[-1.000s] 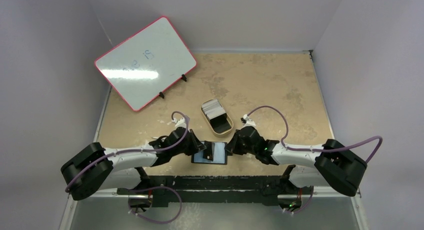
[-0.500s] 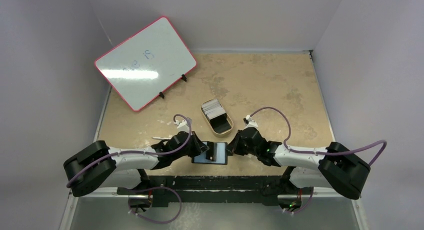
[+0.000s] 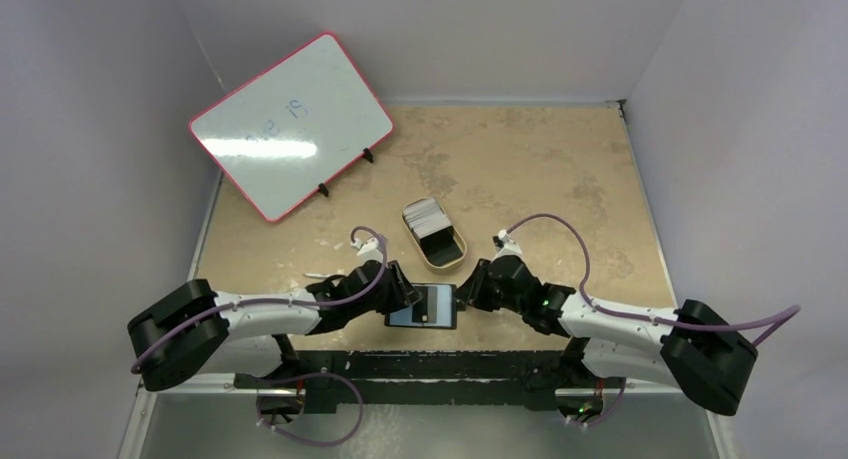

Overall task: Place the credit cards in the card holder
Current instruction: Insert the credit card into the card holder.

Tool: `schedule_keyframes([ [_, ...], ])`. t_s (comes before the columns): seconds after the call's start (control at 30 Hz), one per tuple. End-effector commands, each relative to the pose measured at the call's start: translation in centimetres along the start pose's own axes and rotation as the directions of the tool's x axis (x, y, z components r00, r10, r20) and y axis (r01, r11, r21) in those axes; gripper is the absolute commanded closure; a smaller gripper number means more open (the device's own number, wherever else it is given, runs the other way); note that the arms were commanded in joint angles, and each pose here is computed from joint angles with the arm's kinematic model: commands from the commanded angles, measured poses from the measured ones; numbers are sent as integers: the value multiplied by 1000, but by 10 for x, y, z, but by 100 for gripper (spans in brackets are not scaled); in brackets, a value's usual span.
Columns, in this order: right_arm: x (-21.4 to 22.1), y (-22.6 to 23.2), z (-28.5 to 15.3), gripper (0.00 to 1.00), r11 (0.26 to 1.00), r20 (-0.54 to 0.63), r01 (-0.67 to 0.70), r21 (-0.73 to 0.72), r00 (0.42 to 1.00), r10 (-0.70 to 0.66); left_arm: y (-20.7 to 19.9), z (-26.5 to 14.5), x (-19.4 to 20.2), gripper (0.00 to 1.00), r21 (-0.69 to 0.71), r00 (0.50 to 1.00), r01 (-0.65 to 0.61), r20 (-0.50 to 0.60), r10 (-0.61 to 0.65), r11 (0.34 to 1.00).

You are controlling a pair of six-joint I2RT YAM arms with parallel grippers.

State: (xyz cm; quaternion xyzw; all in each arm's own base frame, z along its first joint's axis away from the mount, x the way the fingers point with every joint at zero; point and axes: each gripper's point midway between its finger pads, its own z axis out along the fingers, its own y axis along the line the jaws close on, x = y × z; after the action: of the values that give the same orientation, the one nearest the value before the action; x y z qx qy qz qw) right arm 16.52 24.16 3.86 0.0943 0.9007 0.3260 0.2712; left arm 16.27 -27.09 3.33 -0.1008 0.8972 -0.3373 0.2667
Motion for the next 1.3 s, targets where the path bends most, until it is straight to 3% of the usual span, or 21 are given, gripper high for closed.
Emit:
schedule_keyframes([
  [0.0,-1,7,0,75,1000,-7,29,-11,1000,-29,-14,3,-5,63,4,1000,-13,3,12,1000],
  [0.27,5,5,12,72,999,-30,43,-7,999,-43,-17,12,4,63,-1,999,-32,-34,32,999],
  [1.0,2,5,14,79,1000,-13,20,-3,1000,-20,-63,16,15,66,112,995,-62,-75,71,992],
  [1.07,5,5,12,76,1000,-29,23,-4,999,-23,-64,16,14,66,113,995,-60,-70,68,992],
  [1.27,-28,21,-6,67,989,76,145,-4,987,-144,-58,9,3,66,65,997,-68,-28,70,996],
])
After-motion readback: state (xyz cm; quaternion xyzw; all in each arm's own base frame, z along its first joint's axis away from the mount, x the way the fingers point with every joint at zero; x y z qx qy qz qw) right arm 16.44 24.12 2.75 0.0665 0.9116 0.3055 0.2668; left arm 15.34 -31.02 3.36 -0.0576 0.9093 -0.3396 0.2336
